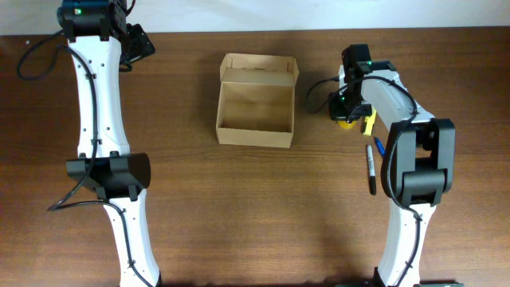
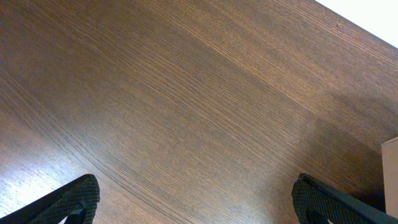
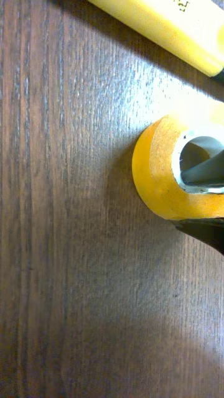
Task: Pack container
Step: 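Grasp the yellow tape roll with the right gripper, then carry the tape roll into the box and release it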
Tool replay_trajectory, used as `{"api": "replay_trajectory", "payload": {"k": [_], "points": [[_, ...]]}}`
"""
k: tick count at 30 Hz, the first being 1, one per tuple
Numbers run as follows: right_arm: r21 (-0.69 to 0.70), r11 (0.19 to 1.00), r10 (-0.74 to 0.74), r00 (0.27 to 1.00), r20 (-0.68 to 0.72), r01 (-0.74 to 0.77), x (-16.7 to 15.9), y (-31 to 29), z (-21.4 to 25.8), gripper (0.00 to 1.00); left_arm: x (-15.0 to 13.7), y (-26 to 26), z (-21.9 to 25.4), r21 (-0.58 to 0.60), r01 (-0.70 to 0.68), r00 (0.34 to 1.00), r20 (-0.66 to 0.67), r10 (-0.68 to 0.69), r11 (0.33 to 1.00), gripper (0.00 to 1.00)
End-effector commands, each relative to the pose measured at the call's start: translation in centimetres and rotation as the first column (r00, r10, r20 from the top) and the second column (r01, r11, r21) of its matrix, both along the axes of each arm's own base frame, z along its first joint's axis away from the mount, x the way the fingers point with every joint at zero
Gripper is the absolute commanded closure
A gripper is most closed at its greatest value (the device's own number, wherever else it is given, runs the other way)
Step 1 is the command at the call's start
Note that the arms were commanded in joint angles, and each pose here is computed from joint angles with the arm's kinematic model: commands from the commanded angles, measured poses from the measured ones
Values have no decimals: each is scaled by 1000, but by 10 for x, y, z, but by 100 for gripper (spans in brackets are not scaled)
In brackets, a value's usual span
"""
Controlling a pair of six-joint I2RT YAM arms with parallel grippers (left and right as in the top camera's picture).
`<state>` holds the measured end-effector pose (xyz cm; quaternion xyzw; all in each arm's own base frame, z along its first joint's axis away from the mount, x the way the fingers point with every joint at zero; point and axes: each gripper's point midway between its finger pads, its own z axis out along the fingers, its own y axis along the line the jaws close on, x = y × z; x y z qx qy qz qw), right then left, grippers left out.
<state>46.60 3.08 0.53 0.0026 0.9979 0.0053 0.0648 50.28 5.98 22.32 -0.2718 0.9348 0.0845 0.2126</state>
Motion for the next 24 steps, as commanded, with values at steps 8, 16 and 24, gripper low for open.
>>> {"api": "replay_trajectory", "payload": {"k": [8, 16, 24], "points": [[43, 999, 10, 987, 163, -17, 41, 19, 128, 96, 0, 5, -2, 13, -1, 1000, -10, 2, 1000, 0], [9, 961, 252, 891, 379, -275, 32, 93, 249, 96, 0, 5, -2, 13, -1, 1000, -9, 2, 1000, 0], [-63, 734, 661, 691, 292, -676, -17, 187, 229, 96, 0, 5, -2, 13, -1, 1000, -9, 2, 1000, 0]]}}
